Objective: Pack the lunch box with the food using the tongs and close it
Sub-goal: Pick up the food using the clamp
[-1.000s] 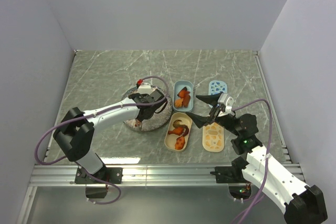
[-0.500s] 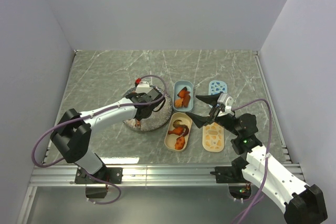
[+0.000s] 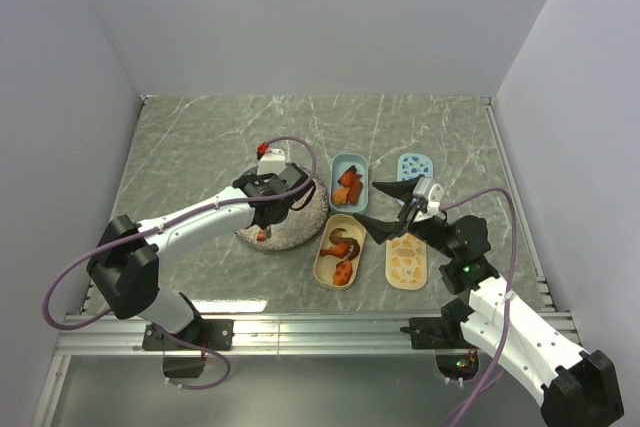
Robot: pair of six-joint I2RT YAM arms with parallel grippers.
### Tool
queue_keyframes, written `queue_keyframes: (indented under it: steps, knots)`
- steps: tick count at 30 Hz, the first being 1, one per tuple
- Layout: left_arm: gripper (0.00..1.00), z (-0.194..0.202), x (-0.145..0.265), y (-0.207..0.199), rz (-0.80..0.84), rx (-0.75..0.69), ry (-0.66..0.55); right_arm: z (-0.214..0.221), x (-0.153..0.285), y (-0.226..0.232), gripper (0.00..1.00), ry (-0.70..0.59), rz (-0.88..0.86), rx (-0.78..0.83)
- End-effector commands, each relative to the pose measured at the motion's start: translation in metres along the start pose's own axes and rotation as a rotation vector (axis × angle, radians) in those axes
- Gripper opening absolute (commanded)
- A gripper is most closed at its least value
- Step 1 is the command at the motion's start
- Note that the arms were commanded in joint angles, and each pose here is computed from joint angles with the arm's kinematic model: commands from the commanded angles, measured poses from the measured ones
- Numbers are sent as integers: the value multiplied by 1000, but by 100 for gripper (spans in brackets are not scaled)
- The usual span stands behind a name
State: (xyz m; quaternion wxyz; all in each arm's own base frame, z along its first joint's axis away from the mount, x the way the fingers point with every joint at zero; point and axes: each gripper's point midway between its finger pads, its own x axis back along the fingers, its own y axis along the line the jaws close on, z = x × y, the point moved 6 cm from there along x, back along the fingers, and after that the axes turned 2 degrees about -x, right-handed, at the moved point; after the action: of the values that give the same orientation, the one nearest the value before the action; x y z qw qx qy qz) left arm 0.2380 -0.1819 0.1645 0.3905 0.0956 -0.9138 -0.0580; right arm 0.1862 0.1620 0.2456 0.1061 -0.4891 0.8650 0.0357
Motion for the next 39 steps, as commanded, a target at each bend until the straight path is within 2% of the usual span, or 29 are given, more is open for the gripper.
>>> queue_keyframes:
  steps: [1,3,4,5,8,13,33,39]
  knots:
    - [27,-11,8,-1,16,5,-28,-9,-2,0,88,-34,-7,30]
    - [30,-9,7,-2,10,2,-24,-8,-2,-1,88,-30,-7,29]
    - [33,-8,7,-2,6,-2,-24,-9,-2,-1,88,-33,-5,31]
    - [41,-6,6,-3,-4,5,-22,-8,-2,-1,88,-31,-5,29]
    - [48,-4,7,-3,-29,7,-25,-8,-2,-1,88,-29,-8,28]
    - [48,1,22,-12,-4,9,-49,-7,-2,-1,88,-28,-5,27]
    - [47,40,16,-23,51,-11,53,-7,-1,0,89,-29,-10,28]
    - [47,43,29,-24,65,-8,43,-8,-1,0,88,-32,-10,29]
